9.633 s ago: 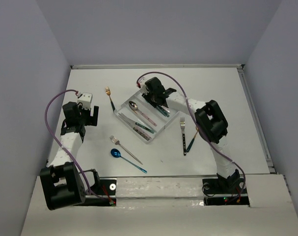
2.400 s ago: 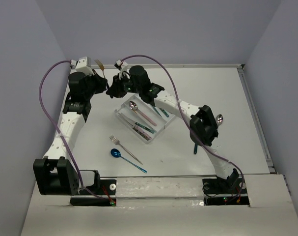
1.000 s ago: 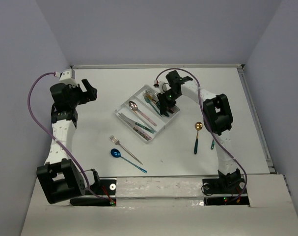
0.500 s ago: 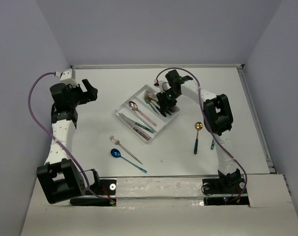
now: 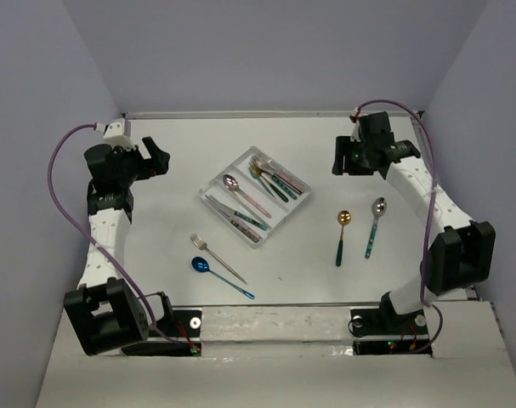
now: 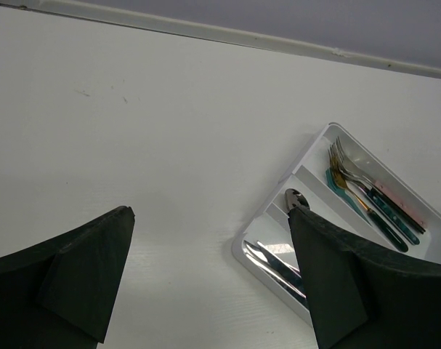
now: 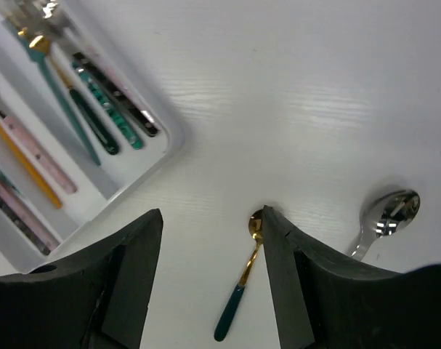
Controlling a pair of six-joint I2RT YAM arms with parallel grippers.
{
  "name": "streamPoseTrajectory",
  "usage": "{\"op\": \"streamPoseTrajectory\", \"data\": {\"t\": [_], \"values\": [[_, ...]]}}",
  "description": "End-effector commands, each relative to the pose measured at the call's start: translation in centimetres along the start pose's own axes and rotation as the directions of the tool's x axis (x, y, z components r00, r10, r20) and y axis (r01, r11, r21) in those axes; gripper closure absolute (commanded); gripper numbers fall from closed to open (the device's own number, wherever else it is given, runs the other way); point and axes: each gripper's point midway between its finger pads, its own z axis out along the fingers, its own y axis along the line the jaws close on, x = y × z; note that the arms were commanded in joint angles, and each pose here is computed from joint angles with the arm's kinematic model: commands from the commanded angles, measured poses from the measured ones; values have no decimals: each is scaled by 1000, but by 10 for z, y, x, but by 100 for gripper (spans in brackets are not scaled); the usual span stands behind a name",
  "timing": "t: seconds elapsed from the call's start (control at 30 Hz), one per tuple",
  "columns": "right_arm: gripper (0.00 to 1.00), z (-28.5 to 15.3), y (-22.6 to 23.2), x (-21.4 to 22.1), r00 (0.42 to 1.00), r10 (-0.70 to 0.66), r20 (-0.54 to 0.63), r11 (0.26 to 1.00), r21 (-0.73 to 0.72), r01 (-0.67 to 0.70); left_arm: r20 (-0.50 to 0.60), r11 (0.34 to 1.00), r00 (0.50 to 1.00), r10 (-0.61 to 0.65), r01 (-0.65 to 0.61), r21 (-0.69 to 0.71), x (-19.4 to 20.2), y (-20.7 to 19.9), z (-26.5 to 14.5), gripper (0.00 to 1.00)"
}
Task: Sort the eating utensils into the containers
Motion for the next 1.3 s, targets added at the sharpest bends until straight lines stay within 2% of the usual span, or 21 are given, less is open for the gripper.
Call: {"op": "streamPoseTrajectory", "data": {"t": [0.0, 0.13, 0.3, 0.53, 0.7, 0.77, 0.8, 0.83, 0.9, 1.03, 1.1, 1.17, 1.27], "values": [[40, 38, -36, 82, 953, 254, -165, 960, 167, -227, 57, 998, 998, 36, -39, 56, -13, -11, -6, 1], [42, 39, -37, 130, 917, 337, -213, 932, 209, -294, 57, 997, 998, 36, -40, 68, -12, -13, -7, 1], [42, 23, -35, 156, 912, 372, -175, 913, 247, -325, 62, 996, 997, 43, -48, 70, -13, -14, -8, 1], [41, 22, -49, 222, 861, 412, -300, 884, 360, -298, 72, 996, 995, 70, -73, 48, -16, -9, -10, 1], [43, 41, -44, 243, 836, 415, -360, 889, 355, -288, 69, 997, 996, 65, -68, 43, -14, -7, -11, 1], [47, 46, -44, 247, 833, 414, -366, 888, 366, -280, 67, 997, 996, 64, -67, 43, -14, -7, -11, 1], [56, 47, -45, 249, 838, 403, -367, 888, 379, -261, 68, 997, 996, 64, -67, 42, -14, -7, -11, 1], [60, 47, -46, 250, 840, 397, -369, 886, 394, -246, 70, 997, 996, 64, -67, 39, -15, -6, -12, 1], [76, 46, -56, 259, 826, 412, -384, 862, 457, -217, 69, 997, 996, 63, -65, 36, -15, -4, -12, 1], [95, 49, -57, 256, 834, 402, -379, 861, 467, -203, 73, 998, 996, 57, -59, 30, -17, -1, -14, 1], [100, 47, -59, 248, 851, 394, -347, 859, 469, -207, 73, 998, 996, 54, -56, 30, -17, 0, -15, 1], [100, 44, -60, 235, 871, 384, -306, 857, 470, -212, 74, 998, 996, 51, -54, 29, -17, 2, -16, 1], [100, 33, -55, 191, 921, 338, -195, 878, 418, -234, 75, 998, 996, 53, -56, 28, -17, 3, -16, 1]]}}
